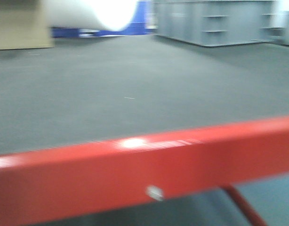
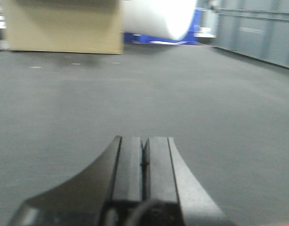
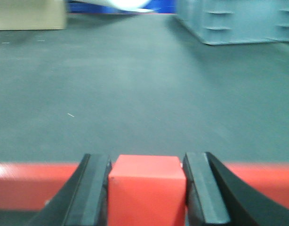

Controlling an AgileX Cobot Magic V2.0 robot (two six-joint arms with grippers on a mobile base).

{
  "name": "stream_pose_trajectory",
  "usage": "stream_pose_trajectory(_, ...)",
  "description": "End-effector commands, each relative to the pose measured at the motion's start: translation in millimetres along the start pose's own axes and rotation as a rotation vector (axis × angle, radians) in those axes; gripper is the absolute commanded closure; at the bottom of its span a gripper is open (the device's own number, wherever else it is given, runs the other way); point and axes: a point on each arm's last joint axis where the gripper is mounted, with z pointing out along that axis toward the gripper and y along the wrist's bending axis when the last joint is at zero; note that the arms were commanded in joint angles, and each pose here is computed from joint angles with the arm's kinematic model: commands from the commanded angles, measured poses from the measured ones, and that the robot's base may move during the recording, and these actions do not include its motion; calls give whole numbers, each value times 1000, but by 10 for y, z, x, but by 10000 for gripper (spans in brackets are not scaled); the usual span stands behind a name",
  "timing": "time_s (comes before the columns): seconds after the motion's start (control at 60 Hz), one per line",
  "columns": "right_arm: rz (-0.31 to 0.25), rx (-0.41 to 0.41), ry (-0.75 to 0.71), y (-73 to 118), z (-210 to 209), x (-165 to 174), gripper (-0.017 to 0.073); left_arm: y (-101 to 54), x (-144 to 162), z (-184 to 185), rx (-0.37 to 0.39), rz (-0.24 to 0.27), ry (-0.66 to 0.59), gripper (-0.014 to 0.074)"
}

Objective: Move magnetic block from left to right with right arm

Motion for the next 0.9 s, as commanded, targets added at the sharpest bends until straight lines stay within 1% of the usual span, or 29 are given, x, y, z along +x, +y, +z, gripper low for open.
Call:
stream_pose_trajectory(0.0, -13, -5, -93, 13, -13, -151, 419, -1, -59, -13, 2, -6, -95, 710)
stream_pose_trajectory(0.883, -13, -5, -93, 13, -13, -151, 419, -1, -59, -13, 2, -6, -95, 710)
